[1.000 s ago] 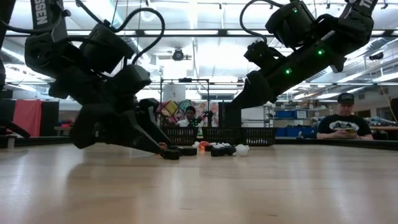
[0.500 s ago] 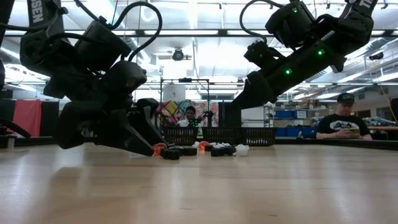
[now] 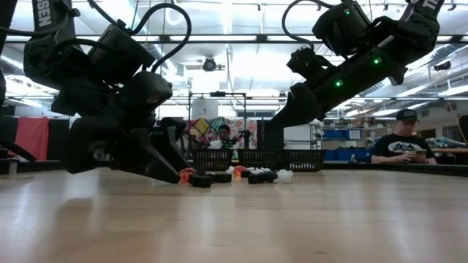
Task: Sort game pieces by color
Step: Put the orange game piece into the left black basket
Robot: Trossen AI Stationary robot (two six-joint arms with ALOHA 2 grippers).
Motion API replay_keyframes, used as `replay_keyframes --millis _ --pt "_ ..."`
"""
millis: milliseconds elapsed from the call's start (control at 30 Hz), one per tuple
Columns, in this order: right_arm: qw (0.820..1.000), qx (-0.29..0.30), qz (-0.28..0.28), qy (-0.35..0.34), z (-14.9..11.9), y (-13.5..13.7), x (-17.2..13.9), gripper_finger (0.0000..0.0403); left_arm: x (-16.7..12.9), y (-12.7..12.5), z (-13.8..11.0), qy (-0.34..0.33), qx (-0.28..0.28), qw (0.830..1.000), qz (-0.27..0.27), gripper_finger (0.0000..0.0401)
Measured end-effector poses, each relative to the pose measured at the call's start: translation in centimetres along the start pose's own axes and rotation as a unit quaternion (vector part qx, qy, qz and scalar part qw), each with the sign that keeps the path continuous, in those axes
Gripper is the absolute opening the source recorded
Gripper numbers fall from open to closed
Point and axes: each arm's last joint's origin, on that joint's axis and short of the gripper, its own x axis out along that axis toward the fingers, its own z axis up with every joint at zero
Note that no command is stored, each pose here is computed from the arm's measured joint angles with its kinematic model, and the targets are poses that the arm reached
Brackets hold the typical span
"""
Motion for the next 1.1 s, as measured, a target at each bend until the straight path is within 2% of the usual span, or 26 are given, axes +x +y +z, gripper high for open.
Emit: replay_keyframes --millis 200,400,1100 --pt "1.000 0.000 0.000 -0.001 0.0 0.0 0.0 0.0165 0.0 0.0 0.0 0.000 -0.006 1.000 -0.002 0.0091" --pt "1.000 0.003 0.000 -0.002 0.0 0.0 0.0 0.0165 0.0 0.0 0.0 0.000 -0.014 1.000 0.001 0.0068" --pt "1.000 -0.006 -0.001 0.015 -0.3 0.0 0.0 0.0165 -0.2 2.2 0.3 -0.033 -0.031 0.998 0.047 0.0061"
